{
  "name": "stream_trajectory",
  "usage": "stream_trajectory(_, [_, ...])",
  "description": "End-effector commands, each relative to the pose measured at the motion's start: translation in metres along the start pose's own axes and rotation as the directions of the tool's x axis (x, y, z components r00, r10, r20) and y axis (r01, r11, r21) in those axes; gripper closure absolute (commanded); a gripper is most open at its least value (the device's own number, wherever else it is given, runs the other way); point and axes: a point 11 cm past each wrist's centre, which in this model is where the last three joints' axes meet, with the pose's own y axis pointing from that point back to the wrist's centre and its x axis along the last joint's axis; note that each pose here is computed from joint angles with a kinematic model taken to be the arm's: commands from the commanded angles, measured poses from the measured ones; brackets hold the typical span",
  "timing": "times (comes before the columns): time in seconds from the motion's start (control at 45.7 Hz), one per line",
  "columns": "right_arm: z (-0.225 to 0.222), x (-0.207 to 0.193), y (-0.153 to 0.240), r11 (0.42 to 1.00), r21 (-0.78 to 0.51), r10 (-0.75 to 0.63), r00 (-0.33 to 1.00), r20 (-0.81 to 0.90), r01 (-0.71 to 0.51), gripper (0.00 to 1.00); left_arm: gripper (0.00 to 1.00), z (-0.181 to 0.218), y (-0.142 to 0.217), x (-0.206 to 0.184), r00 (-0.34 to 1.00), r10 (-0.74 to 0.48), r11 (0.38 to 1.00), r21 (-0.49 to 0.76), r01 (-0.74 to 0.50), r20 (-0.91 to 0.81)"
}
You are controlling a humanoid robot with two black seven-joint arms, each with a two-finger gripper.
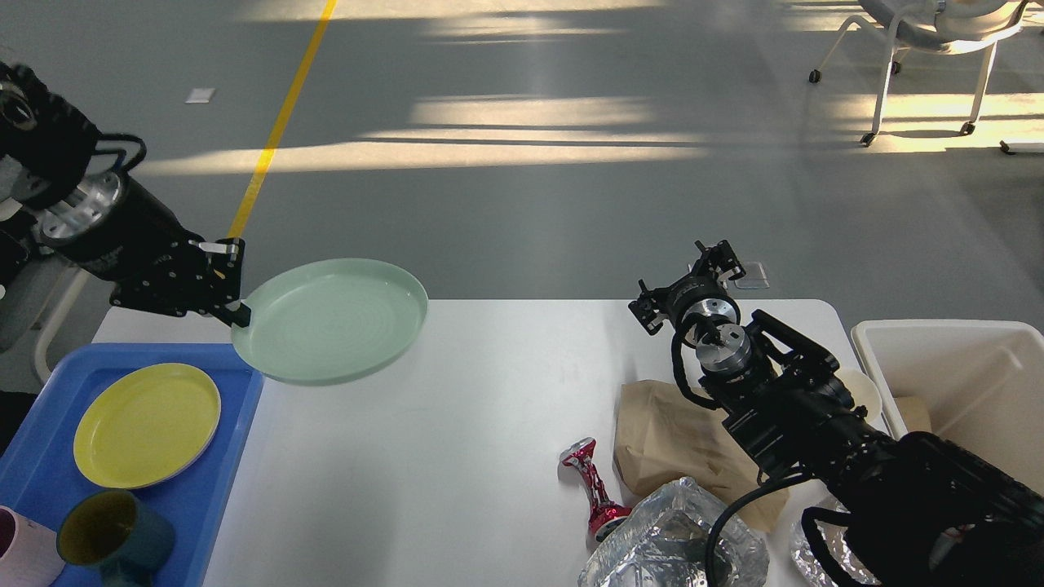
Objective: Tidy desktop
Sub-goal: 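Lift the pale green plate up with the left gripper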
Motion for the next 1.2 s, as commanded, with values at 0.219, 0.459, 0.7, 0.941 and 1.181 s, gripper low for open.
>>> stream_trajectory(0.219, [0.000,0.000,0.000,1.000,0.000,-0.001,1.000,0.000,0.001,0.00,1.00,0.079,0.154,0.029,0.909,0.385,0.922,-0.118,-0.370,0.159])
stream_trajectory(0.459, [0.000,0.000,0.000,1.000,0.000,-0.001,1.000,0.000,0.001,0.00,1.00,0.098,0.194,0.022,0.862,0.469,0.881,-0.157,-0.445,0.190])
stream_trajectory(0.7, [0.000,0.000,0.000,1.000,0.000,-0.001,1.000,0.000,0.001,0.00,1.00,0.035,0.174,0.029,0.902,0.421,0.906,0.002,-0.423,0.093])
stream_trajectory(0.941, [0.000,0.000,0.000,1.000,0.000,-0.001,1.000,0.000,0.001,0.00,1.00,-0.073,0.104,0.019,0.954,0.267,0.961,0.105,-0.254,-0.134])
stream_trajectory(1.181, [0.000,0.000,0.000,1.000,0.000,-0.001,1.000,0.000,0.001,0.00,1.00,-0.167,0.025,-0.012,0.931,0.191,0.972,0.195,-0.134,-0.312])
